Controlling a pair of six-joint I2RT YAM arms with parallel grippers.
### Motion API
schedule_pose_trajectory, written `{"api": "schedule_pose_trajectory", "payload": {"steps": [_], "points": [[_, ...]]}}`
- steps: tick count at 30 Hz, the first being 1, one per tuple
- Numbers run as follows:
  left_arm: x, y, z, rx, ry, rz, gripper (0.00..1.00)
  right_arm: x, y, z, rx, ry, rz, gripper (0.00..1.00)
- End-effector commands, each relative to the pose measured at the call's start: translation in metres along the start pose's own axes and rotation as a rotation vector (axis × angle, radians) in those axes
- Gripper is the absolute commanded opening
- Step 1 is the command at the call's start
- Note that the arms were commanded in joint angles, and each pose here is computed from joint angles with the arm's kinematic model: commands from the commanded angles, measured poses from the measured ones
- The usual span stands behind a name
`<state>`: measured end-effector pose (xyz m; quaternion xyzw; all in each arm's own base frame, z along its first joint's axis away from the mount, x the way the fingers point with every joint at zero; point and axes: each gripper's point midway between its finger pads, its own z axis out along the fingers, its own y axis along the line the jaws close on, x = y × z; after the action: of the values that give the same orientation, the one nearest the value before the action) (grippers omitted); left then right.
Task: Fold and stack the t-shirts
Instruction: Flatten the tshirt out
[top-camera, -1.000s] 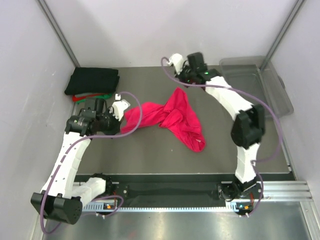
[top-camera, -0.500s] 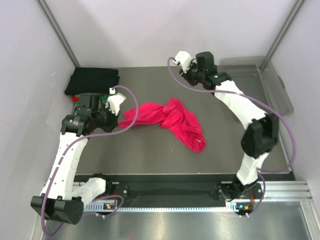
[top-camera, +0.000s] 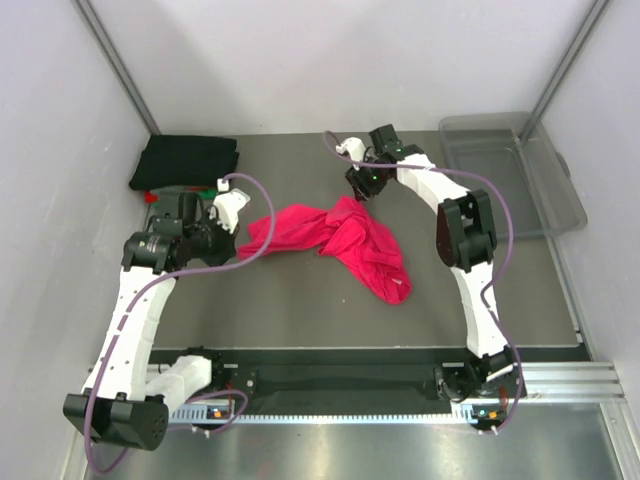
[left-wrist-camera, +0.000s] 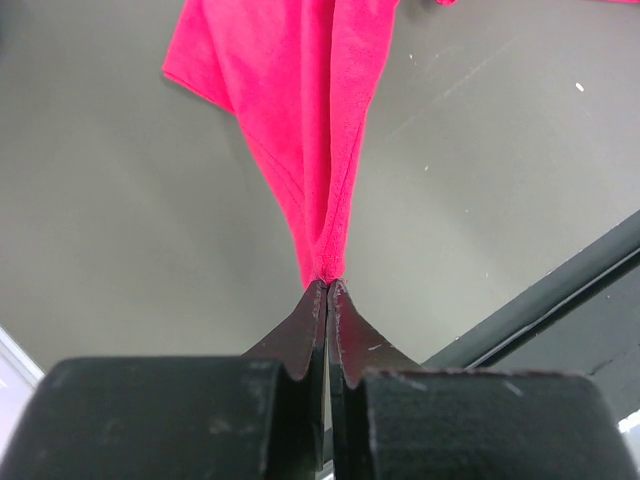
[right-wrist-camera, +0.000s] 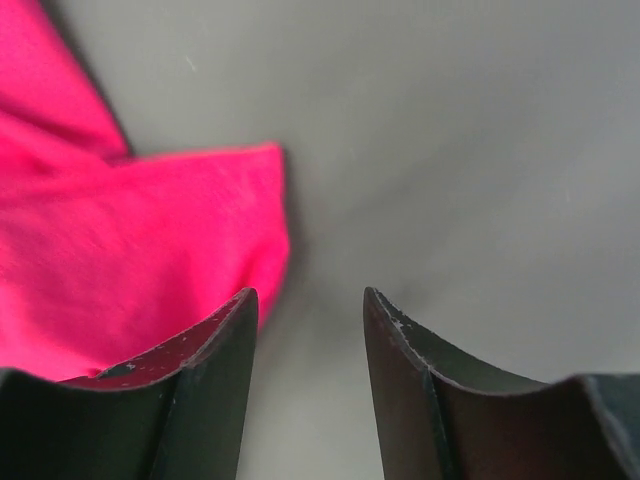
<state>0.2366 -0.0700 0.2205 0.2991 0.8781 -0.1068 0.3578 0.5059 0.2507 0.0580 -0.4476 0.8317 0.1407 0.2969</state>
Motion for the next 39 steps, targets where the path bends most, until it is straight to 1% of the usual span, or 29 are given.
{"api": "schedule_pose_trajectory", "payload": {"steps": [1, 7, 10, 11, 13, 22, 26, 29, 32, 33, 35, 36, 38, 39], "points": [[-0.003, 0.003, 0.003, -0.004, -0.021, 0.009, 0.00, -0.052, 0.008, -0.015, -0.067, -0.150, -0.017, 0.47], [0.002, 0.001, 0.010, 0.009, -0.010, -0.001, 0.00, -0.046, 0.017, -0.001, -0.134, -0.154, -0.007, 0.48], [0.003, 0.001, 0.010, 0.013, -0.008, -0.006, 0.00, -0.044, 0.016, 0.006, -0.140, -0.146, 0.001, 0.49], [0.002, 0.001, 0.009, 0.011, -0.014, -0.005, 0.00, -0.039, 0.017, 0.015, -0.152, -0.132, 0.012, 0.49], [0.003, 0.000, 0.009, 0.013, -0.008, -0.010, 0.00, -0.043, 0.016, 0.016, -0.161, -0.136, 0.027, 0.49], [0.003, 0.001, 0.010, 0.013, -0.007, -0.016, 0.00, -0.037, 0.020, 0.031, -0.171, -0.118, 0.042, 0.50], [0.004, 0.001, 0.012, 0.017, -0.007, -0.023, 0.00, -0.033, 0.028, 0.037, -0.187, -0.102, 0.040, 0.50], [0.004, 0.001, 0.013, 0.019, -0.007, -0.023, 0.00, -0.025, 0.037, 0.045, -0.208, -0.074, 0.031, 0.49], [0.004, 0.002, 0.011, 0.014, -0.008, -0.021, 0.00, -0.019, 0.044, 0.051, -0.210, -0.041, 0.015, 0.42], [0.005, 0.002, 0.011, 0.011, -0.005, -0.021, 0.00, -0.016, 0.045, 0.053, -0.213, -0.035, 0.018, 0.36], [0.006, 0.002, 0.012, 0.010, -0.005, -0.020, 0.00, -0.015, 0.048, 0.054, -0.217, -0.031, 0.010, 0.31], [0.006, 0.002, 0.012, 0.010, -0.005, -0.022, 0.00, -0.016, 0.047, 0.054, -0.215, -0.033, 0.010, 0.22], [0.006, 0.002, 0.013, 0.010, -0.005, -0.023, 0.00, -0.020, 0.045, 0.050, -0.202, -0.040, -0.002, 0.12], [0.005, 0.003, 0.013, 0.009, -0.008, -0.018, 0.00, -0.023, 0.043, 0.046, -0.192, -0.047, -0.004, 0.02]]}}
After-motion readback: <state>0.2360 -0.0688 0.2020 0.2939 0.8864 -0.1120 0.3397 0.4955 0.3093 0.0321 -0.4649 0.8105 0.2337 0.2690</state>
